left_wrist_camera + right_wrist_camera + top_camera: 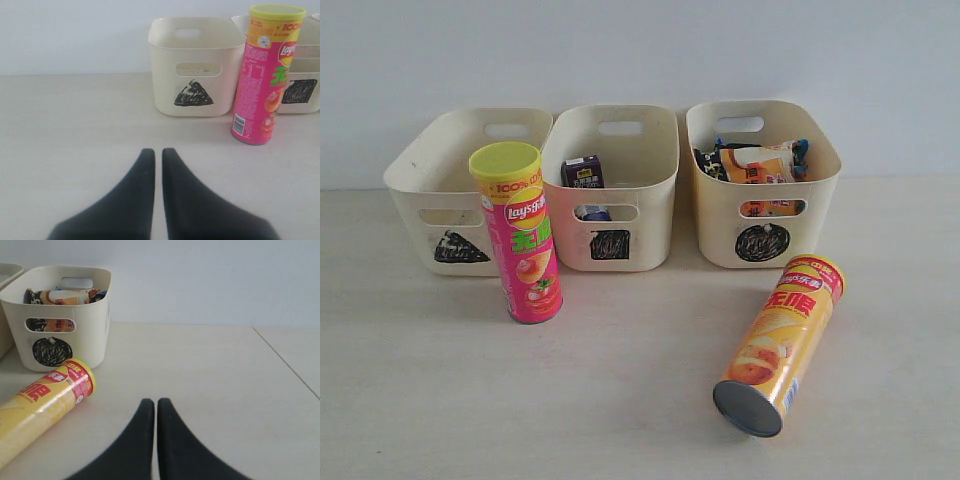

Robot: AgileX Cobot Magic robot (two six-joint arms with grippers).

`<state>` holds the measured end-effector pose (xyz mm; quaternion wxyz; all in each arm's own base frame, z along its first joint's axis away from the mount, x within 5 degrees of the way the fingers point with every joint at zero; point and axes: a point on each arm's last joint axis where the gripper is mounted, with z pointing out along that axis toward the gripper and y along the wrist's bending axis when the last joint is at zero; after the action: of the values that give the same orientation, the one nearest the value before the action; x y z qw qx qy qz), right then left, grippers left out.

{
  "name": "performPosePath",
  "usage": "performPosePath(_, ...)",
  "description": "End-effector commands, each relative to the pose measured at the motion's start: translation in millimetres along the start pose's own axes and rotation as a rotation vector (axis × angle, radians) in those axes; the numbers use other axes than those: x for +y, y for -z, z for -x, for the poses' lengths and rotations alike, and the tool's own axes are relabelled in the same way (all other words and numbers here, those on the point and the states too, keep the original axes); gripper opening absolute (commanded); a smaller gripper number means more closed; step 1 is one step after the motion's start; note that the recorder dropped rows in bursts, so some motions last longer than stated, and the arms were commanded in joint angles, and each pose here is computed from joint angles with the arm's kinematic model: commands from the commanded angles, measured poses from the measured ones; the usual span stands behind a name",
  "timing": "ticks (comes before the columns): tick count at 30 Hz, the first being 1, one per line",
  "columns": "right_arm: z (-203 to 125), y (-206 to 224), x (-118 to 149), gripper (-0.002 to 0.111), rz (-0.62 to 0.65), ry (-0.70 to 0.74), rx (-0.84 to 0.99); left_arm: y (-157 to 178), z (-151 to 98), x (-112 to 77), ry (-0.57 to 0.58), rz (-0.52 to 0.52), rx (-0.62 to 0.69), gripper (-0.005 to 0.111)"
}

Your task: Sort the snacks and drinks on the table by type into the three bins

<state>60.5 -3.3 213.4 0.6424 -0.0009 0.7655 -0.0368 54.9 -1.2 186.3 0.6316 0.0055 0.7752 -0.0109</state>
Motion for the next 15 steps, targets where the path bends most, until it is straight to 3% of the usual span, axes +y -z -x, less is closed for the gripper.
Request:
performPosePath(1,-13,4,1,0.0,-0.001,-0.038,-0.052,0,2,-0.1,0.016,0.0,-0.014,0.004)
performPosePath(15,-27,1,2,0.0,0.0,-0.072,0.029,0,2,-0.1,0.016,0.0,-0.014,0.004)
